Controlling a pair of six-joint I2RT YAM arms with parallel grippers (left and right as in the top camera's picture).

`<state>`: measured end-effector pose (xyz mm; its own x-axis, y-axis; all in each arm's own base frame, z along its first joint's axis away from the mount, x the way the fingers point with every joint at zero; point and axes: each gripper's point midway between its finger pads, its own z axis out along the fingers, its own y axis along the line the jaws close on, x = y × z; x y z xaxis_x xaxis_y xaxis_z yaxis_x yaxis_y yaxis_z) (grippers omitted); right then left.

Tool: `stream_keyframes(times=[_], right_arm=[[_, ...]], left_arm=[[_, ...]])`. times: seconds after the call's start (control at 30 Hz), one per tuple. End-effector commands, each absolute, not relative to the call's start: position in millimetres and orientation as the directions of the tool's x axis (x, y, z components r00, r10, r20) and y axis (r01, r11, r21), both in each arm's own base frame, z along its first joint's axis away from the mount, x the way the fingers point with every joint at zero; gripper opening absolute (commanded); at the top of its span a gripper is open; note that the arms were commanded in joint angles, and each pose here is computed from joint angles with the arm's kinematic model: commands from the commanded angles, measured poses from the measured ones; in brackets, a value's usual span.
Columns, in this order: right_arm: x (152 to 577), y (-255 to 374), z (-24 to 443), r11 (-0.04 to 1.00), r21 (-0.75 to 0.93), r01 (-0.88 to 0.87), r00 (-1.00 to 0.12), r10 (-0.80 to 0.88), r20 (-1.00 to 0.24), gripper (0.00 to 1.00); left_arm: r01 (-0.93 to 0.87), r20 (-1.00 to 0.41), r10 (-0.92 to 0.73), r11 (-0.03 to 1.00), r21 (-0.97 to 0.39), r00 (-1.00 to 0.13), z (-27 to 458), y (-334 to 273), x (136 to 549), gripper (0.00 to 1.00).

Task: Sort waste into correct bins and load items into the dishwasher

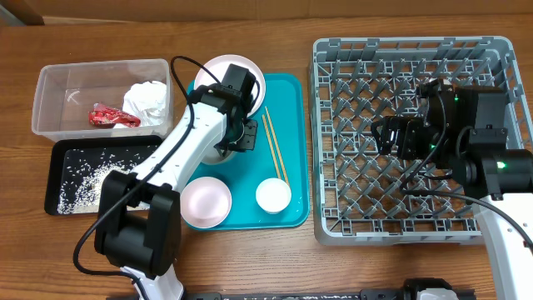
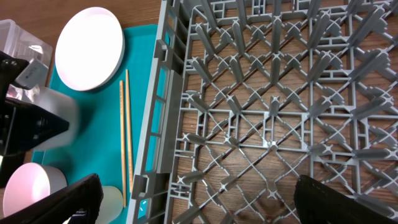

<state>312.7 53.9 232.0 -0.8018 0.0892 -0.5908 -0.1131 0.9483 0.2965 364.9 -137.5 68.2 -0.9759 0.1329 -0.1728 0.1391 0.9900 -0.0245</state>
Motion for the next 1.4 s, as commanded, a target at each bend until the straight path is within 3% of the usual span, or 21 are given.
stream_keyframes(times=[0.0,0.07,0.2,0.37,0.5,0.77,1.03,1.2,1.37], right_arm=[[316,54,241,0.946,0.300,-0.123,-0.788,0.091,-0.609,1.00],[316,54,241,0.946,0.300,-0.123,-0.788,0.091,-0.609,1.00],[316,54,241,0.946,0.300,-0.122,-0.788,0.091,-0.609,1.00],[316,54,241,0.946,0.300,-0.123,-0.788,0.091,-0.609,1.00],[316,54,240,0.946,0.300,-0.122,-0.789,0.091,-0.608,1.00],[317,54,237,0.946,0.301,-0.119,-0.796,0.091,-0.598,1.00],[320,54,230,0.946,0.304,-0.113,-0.808,0.091,-0.582,1.00],[321,54,226,0.946,0.306,-0.107,-0.818,0.091,-0.568,1.00],[322,64,229,0.927,0.348,-0.143,-0.815,0.089,-0.573,1.00]], left_arm=[[0.145,-0.189,0.145,0.989,0.015,-0.971,69,-133,371,0.53],[0.147,-0.196,0.145,0.989,0.003,-0.970,78,-136,374,0.58],[0.186,-0.188,0.173,0.981,-0.055,-0.967,112,-148,374,0.57],[0.440,-0.162,0.411,0.866,-0.239,-0.897,154,-186,345,0.61],[0.547,-0.083,0.545,0.797,-0.257,-0.834,136,-195,312,0.63],[0.583,0.026,0.607,0.773,-0.249,-0.794,86,-204,272,0.59],[0.535,0.086,0.560,0.819,-0.208,-0.824,67,-193,263,0.43],[0.505,0.080,0.528,0.839,-0.204,-0.845,58,-194,264,0.07],[0.471,0.064,0.492,0.858,-0.207,-0.868,63,-195,272,0.04]])
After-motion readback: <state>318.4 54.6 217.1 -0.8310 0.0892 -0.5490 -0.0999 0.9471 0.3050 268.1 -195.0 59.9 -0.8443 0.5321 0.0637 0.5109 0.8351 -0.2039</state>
